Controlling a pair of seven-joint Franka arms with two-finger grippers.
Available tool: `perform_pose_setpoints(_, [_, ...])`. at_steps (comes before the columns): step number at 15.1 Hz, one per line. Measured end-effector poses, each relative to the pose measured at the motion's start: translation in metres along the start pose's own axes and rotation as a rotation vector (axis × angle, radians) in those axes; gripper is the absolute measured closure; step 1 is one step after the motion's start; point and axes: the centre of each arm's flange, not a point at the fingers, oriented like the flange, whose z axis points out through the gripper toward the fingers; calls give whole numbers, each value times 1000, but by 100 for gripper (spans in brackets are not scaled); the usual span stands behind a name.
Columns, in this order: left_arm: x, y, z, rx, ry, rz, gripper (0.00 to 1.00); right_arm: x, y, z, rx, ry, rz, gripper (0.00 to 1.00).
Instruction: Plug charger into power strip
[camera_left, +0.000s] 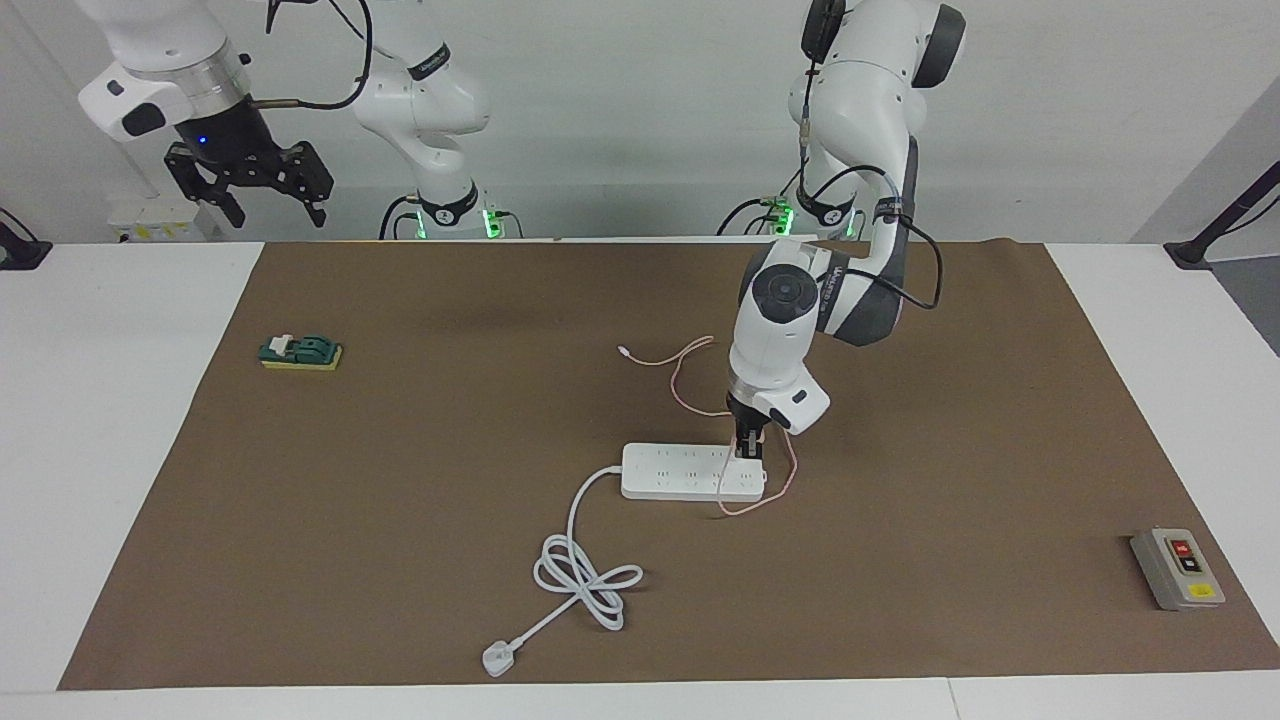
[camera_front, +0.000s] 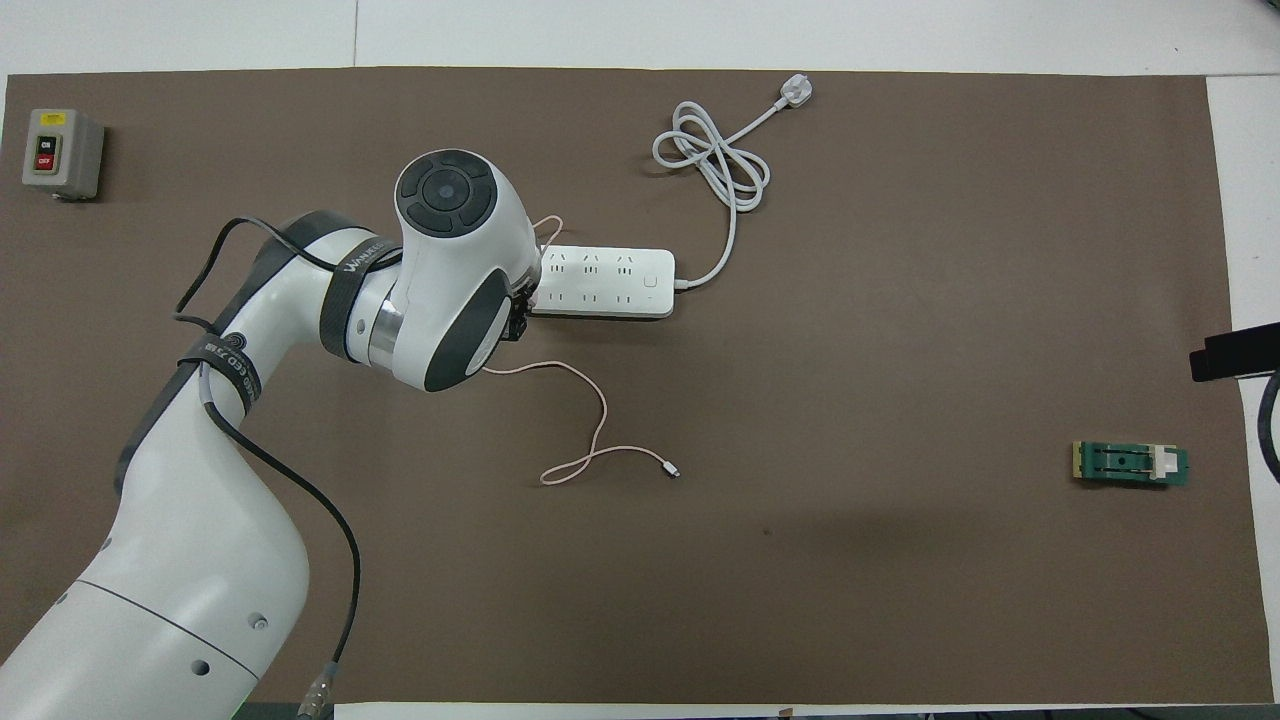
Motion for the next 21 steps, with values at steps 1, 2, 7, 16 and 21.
perform_pose_setpoints(1, [0, 0, 0, -3, 2, 2, 69, 0, 0, 0, 0, 0, 0, 0])
perform_pose_setpoints(2, [0, 0, 0, -7, 3, 4, 69, 0, 0, 0, 0, 0, 0, 0])
perform_pose_setpoints(7, [0, 0, 2, -12, 13, 14, 69, 0, 0, 0, 0, 0, 0, 0])
perform_pose_setpoints(16, [-3, 8, 12, 27, 27, 19, 69, 0, 0, 0, 0, 0, 0, 0])
perform_pose_setpoints(21, [-3, 10, 12, 33, 29, 21, 69, 0, 0, 0, 0, 0, 0, 0])
